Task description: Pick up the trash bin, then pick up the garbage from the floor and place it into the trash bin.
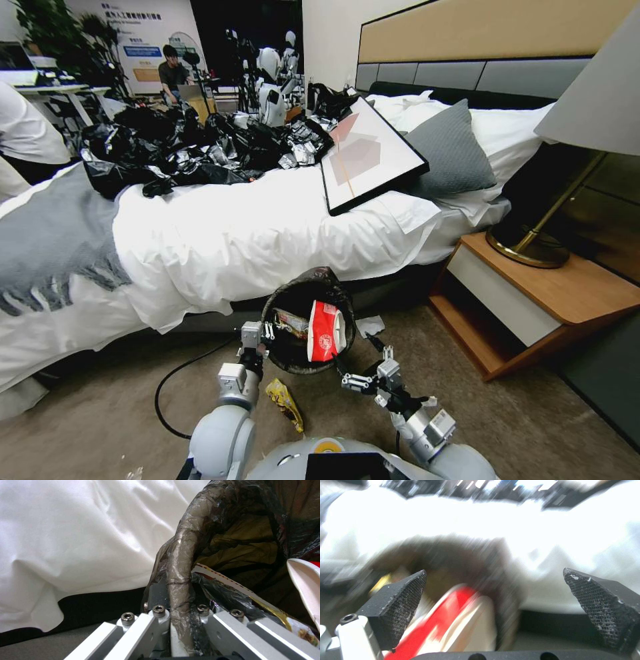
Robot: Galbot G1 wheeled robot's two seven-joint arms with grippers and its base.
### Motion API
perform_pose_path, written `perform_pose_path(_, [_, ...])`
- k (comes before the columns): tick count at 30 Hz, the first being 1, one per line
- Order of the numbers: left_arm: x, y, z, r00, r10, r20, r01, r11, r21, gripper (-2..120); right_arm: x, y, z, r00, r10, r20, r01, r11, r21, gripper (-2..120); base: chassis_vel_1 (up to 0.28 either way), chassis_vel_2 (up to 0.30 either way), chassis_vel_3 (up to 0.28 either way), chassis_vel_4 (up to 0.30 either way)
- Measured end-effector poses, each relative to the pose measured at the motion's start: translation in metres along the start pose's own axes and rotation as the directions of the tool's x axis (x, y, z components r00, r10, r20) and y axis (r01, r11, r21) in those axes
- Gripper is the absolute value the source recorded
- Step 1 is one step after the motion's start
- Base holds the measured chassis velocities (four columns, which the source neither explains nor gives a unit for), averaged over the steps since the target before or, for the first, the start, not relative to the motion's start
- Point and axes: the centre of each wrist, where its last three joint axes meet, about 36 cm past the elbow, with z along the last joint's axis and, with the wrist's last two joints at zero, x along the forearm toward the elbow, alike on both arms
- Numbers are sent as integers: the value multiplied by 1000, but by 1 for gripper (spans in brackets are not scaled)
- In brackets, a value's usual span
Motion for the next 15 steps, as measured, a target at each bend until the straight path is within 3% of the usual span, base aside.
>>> perform_pose_path(7, [3,3,1,1000,-12,-6,12,1000,-4,0,-13,1,-4,969,185,162,-201,975,93,100,0,0,0,0])
perform_pose_path(15, [5,8,0,1000,-27,-4,27,1000,-4,0,-15,-5,7,926,331,184,-355,927,120,100,0,0,0,0])
